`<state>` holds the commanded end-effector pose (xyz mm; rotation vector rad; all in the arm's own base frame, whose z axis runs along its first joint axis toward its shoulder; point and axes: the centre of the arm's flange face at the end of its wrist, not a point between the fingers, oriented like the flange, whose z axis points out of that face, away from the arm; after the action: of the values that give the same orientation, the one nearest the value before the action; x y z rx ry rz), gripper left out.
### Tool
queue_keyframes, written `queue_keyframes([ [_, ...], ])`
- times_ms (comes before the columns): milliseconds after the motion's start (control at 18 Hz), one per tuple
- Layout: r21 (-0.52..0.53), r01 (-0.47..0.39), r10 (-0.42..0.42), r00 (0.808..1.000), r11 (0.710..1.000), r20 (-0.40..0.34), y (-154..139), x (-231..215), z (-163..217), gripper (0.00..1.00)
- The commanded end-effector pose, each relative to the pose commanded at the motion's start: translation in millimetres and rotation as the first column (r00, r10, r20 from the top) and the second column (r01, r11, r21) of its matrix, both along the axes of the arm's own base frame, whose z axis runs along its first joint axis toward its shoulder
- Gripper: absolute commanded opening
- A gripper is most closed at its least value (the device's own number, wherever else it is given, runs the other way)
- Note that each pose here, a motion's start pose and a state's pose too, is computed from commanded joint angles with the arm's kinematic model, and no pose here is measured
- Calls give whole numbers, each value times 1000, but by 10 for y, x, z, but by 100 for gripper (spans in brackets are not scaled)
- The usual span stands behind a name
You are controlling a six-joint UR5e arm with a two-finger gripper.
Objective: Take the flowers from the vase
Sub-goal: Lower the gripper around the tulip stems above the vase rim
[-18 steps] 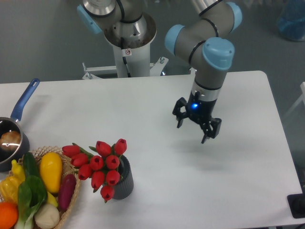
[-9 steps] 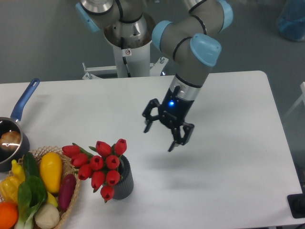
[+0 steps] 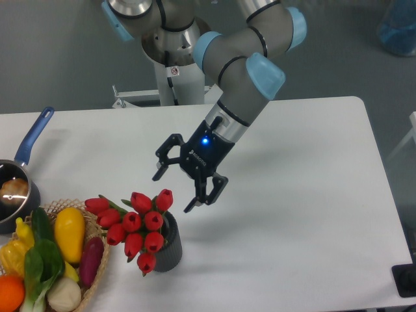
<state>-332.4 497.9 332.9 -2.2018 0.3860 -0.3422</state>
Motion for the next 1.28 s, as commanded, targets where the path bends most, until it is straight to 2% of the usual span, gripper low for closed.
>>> queue_keyframes([
  [278,-1,42,-42,999,999,3,269,36,-101,100],
  [667,60,59,-61,998,996,33,372,27,-35,98],
  [778,87,70,-74,996,994,52,411,66,-12,77],
  [944,89,70,-75,996,994,55,411,67,-11,35],
  [1111,86,58,-64,996,995,63,382,47,3,6],
  [1167,81,52,-58,996,995,69,380,49,10,0],
  [1278,81,45,-51,996,996,71,366,23,26,0],
])
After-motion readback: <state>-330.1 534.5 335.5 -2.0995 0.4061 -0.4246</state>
